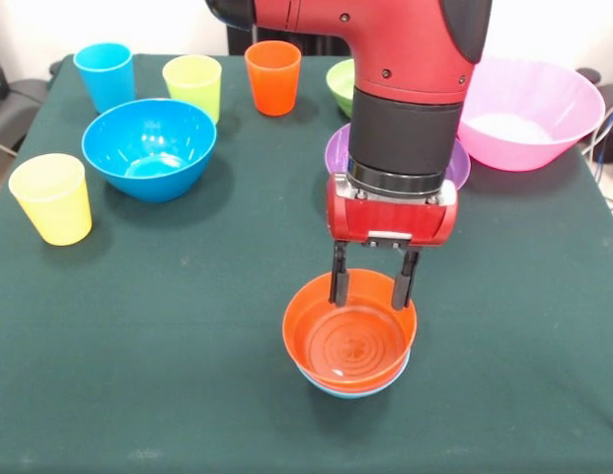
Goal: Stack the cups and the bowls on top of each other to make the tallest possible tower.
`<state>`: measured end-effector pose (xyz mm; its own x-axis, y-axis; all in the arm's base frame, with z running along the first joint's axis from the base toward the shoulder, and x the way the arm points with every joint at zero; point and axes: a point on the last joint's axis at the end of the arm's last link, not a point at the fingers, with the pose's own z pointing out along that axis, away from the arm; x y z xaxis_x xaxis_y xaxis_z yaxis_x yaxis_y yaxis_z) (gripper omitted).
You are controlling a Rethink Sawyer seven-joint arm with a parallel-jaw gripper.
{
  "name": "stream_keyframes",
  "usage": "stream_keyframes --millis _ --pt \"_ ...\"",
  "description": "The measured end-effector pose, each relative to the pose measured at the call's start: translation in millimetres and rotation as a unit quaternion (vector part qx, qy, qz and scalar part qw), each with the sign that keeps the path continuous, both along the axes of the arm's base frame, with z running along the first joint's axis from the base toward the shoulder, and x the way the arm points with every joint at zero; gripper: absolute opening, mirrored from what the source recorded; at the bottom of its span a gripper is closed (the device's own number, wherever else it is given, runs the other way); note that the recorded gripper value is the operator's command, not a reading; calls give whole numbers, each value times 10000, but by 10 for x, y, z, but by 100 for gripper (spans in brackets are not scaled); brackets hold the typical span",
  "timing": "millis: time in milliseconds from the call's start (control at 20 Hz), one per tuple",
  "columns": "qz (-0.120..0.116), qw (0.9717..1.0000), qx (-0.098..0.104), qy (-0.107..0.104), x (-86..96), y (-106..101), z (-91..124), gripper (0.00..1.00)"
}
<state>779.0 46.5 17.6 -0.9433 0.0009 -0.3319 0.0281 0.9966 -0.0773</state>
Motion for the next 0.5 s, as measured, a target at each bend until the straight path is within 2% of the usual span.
stream_keyframes --millis 300,500 --pt "15 10000 21 24 -72 20 -79 100" --pt "26 10000 29 -46 -71 26 -105 100"
